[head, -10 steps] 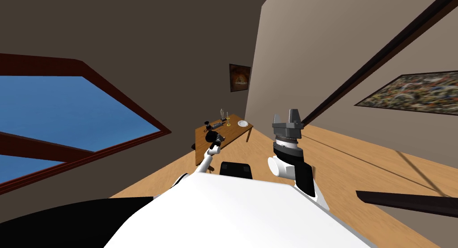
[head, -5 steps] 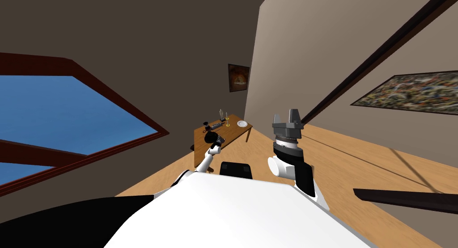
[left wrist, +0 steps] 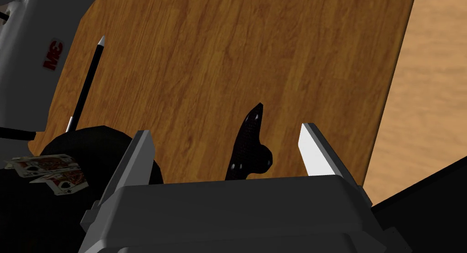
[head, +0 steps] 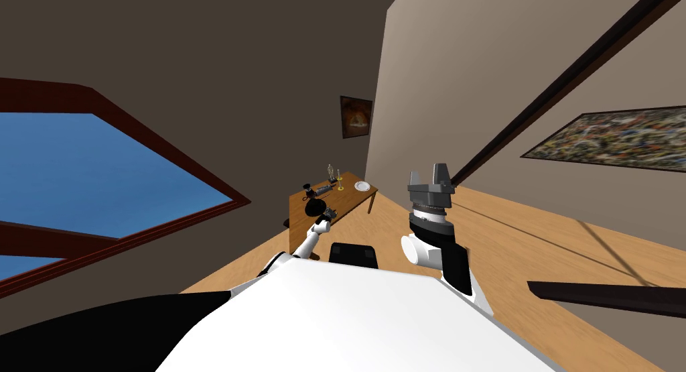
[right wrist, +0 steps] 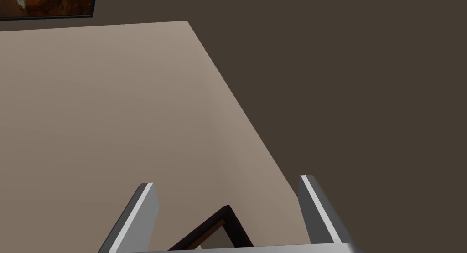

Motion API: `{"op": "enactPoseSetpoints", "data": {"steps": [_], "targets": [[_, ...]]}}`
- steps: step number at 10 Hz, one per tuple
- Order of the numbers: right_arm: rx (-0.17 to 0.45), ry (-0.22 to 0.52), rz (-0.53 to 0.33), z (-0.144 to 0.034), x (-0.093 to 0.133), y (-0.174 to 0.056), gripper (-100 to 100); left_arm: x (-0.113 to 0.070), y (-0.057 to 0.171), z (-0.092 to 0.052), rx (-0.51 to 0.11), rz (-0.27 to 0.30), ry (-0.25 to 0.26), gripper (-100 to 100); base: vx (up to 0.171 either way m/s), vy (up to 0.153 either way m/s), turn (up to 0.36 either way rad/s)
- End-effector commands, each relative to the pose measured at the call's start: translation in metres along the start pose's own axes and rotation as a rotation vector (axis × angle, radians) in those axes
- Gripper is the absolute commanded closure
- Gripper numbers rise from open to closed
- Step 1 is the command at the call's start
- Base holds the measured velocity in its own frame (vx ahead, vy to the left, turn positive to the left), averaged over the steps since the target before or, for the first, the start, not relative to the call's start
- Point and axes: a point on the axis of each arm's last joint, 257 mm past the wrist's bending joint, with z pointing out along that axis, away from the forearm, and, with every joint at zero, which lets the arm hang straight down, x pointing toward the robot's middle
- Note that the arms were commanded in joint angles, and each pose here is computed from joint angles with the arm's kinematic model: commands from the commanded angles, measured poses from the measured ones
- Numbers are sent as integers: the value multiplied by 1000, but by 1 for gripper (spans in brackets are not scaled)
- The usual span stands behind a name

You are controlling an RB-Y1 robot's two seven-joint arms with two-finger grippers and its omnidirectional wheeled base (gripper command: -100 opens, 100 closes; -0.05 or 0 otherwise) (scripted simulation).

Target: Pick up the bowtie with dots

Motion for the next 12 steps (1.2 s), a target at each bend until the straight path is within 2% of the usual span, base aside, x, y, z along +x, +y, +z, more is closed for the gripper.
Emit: {"op": "enactPoseSetpoints", "data": {"steps": [1,2,3,4,9,12], "targets": [[0,0,0,0,0,0,0,-18,12,-2,-27,-9,-38,-100,23,8,-12],[0,0,0,0,0,0,0,-12,8,-1,-17,-4,-24,-100,9,3,-1],[0,0,0,0,0,0,0,-13,9,-1,-19,-6,-27,0,0,0,0],[0,0,0,0,0,0,0,-8,15,2,-20,-7,-23,-100,12,26,15],[0,0,0,0,0,0,0,5,35,7,-24,-8,-15,-100,16,48,10],[0,0,0,0,0,0,0,17,55,11,-27,-8,-14,-100,28,56,16]]}}
